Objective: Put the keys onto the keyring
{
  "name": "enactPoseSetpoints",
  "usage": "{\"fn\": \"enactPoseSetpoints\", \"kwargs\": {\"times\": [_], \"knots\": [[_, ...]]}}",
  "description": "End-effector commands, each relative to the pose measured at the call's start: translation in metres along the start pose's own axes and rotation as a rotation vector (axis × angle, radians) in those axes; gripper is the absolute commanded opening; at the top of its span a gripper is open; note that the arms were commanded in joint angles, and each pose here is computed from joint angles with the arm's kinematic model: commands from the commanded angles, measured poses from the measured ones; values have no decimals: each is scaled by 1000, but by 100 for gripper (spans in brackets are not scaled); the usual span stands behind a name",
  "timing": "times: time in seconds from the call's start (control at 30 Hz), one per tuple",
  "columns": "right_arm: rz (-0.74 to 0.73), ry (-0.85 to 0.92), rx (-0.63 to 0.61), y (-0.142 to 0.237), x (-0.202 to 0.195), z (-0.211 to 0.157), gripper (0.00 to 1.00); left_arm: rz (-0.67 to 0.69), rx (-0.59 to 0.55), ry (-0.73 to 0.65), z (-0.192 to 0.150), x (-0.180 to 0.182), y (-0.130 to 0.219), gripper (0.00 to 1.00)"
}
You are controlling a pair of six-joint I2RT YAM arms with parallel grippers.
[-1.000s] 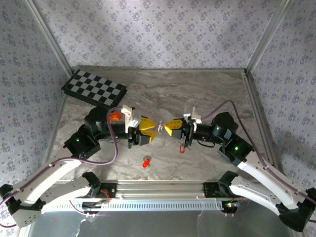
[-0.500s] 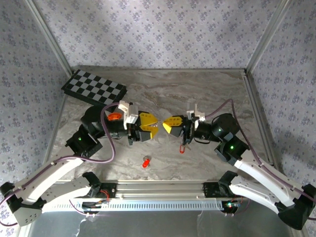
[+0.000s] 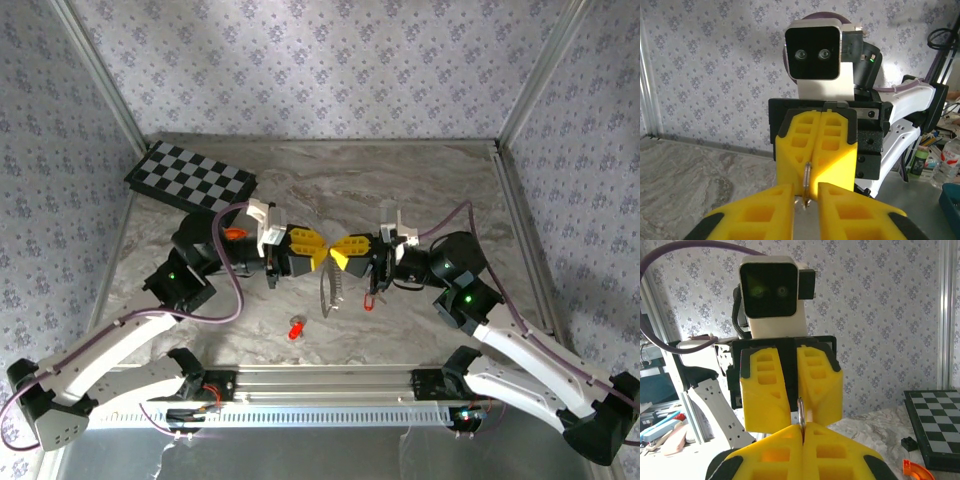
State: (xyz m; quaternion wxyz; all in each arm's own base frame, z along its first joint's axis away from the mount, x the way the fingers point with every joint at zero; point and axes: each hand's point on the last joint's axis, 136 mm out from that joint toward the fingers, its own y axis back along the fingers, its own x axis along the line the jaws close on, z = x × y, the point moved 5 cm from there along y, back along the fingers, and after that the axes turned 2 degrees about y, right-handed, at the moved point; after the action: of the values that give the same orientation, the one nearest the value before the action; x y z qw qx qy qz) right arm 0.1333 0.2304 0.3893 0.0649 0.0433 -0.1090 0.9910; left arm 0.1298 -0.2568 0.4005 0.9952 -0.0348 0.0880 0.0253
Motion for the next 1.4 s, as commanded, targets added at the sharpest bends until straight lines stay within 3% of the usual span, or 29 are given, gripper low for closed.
{"fn": "enactPoseSetpoints", "kwargs": {"times": [0.0,0.23,0.37,0.5,0.57,0.9,1.1,1.37], "knots": [[21,26,-42,4,6,9,0,-49,-48,-47,20,-12,1,14],[4,18,-13,5,3,4,0,-69,-32,-47,17,-14,-1,0],[-34,25,48,8,2,0,0,-60,5,-54,13,-14,0,0],[-79,61,150,17,4,-5,36,-27,96,-87,9,-14,3,0],[-104,81,203,22,5,-7,43,-5,162,-109,6,-13,6,0],[-127,137,395,31,11,-10,45,61,454,-223,-14,-4,10,0],[-111,143,419,22,8,-14,40,58,486,-248,-16,-4,9,0],[-90,150,448,11,5,-22,39,44,537,-243,-23,-6,10,0]]}}
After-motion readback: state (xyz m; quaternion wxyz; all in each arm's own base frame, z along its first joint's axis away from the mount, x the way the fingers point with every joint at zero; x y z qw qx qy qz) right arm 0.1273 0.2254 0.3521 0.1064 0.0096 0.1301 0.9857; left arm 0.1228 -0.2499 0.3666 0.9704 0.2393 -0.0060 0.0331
